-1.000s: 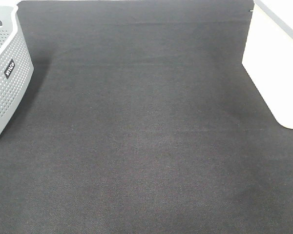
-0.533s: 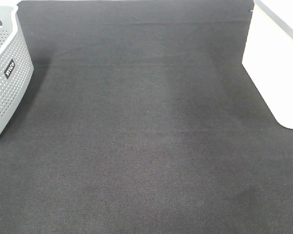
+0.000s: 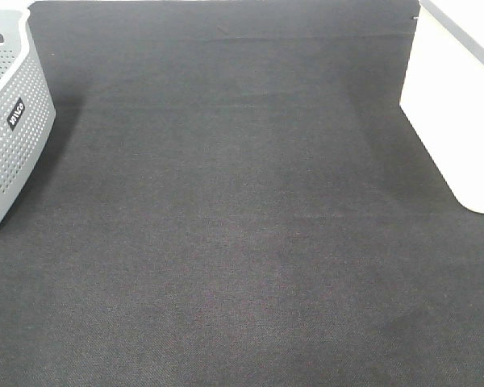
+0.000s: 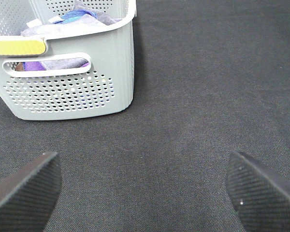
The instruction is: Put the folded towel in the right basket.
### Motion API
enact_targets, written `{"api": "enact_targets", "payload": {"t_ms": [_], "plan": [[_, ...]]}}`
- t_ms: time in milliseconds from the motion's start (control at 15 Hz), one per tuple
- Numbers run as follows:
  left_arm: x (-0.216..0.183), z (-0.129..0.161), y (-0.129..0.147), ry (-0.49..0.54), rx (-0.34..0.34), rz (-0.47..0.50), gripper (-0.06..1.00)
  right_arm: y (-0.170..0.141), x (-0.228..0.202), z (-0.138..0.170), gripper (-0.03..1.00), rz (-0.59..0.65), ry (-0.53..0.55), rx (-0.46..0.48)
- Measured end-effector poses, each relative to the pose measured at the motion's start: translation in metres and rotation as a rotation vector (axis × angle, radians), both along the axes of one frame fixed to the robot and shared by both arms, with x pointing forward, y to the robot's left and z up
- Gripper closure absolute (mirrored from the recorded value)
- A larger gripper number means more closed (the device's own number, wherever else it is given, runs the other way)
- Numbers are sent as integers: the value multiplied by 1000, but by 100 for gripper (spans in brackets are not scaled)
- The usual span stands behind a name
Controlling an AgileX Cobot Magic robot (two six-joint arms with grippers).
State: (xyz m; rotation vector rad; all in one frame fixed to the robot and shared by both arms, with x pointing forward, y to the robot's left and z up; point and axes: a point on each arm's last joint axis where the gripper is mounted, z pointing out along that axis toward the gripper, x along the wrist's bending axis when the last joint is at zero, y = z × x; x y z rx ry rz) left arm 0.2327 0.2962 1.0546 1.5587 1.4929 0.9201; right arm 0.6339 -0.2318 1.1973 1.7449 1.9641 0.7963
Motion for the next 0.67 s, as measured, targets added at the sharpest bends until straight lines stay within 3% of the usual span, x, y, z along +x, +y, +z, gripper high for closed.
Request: {"api": "enact_targets", "payload": {"t_ms": [400, 667], "plan": [[0, 0, 0, 0, 0, 0, 7, -22, -99, -10, 34, -25, 105, -83], [0, 0, 0, 0, 0, 0, 7, -40, -195, -51, 34, -50, 195, -130]]}}
